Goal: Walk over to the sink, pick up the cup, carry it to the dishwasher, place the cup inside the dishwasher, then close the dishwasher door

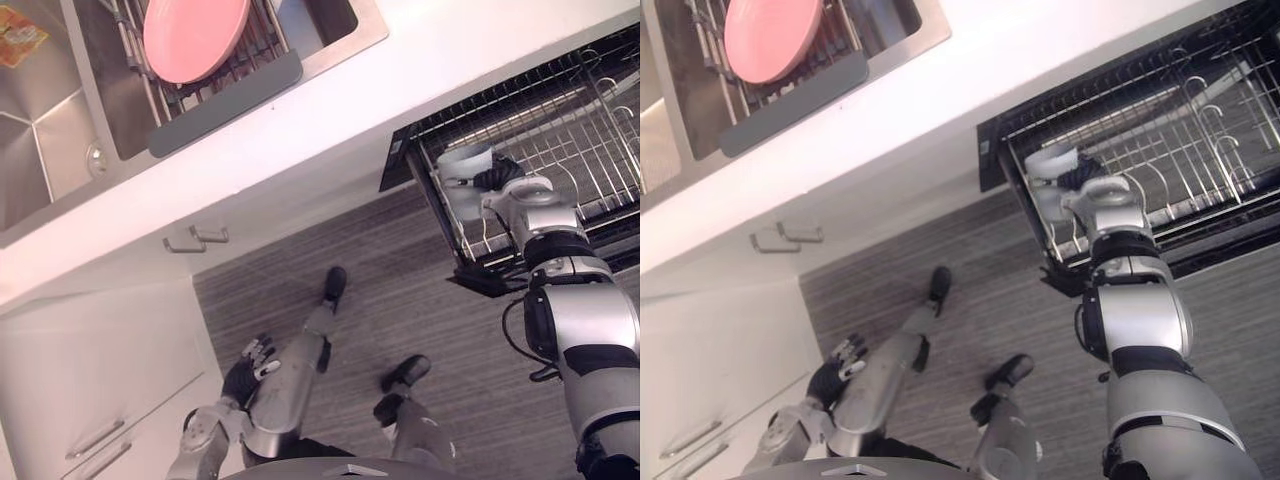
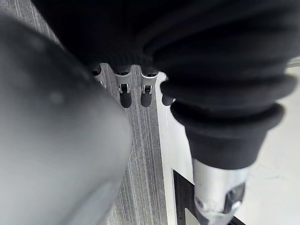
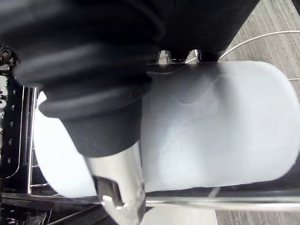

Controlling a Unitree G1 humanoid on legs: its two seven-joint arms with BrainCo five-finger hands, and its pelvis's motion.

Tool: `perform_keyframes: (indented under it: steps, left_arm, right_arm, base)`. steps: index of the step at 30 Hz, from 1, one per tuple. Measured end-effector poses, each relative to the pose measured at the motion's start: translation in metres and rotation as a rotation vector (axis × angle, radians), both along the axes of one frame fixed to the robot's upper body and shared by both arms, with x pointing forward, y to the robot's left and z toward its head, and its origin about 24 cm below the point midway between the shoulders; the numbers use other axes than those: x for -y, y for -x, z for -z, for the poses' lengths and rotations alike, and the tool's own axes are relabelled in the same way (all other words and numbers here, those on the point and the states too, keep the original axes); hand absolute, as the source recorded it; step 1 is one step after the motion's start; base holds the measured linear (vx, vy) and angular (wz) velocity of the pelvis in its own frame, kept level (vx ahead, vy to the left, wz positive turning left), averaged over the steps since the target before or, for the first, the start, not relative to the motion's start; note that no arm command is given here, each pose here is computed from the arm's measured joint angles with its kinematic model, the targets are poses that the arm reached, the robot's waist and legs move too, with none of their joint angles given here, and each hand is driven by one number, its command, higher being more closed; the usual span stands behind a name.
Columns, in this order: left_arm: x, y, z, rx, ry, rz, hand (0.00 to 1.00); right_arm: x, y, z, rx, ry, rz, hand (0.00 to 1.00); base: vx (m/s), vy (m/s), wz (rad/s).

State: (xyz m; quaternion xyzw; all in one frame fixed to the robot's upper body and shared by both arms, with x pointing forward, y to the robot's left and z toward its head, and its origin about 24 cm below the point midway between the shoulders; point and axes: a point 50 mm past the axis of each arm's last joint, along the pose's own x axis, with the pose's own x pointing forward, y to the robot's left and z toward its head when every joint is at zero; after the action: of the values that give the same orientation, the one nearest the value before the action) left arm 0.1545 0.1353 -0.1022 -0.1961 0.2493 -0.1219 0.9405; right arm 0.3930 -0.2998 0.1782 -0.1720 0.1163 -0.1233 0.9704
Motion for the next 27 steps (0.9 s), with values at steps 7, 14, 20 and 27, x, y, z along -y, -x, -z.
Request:
perform_keyframes:
  steps: [7,14,20,27]
  left_arm:
    - [-0.003,0.002,0.003,-0.025,-0.004,-0.010,0.00]
    - [-0.038,0.031,0.023,-0.150,-0.091,-0.116,0.00]
    - [-0.061,0.066,0.039,-0.290,-0.106,-0.226,0.00]
    - [-0.061,0.111,0.049,-0.412,-0.094,-0.429,0.00]
  right_arm:
    - [-0.012,-0.002,-0.018,0.135,-0.008,-0.087,0.00]
    - [-0.053,0.019,0.016,0.337,-0.206,-0.243,0.00]
    - [-0.097,0.064,0.085,0.305,-0.431,-0.313,0.00]
    - [-0.144,0.111,0.087,0.497,-0.686,-0.469,0.00]
  base:
    - [0.00,0.000,0.00]
    - [-0.04,-0.003,-0.17]
    - [-0.01,-0.018,-0.17]
    - [-0.02,-0.026,-0.15]
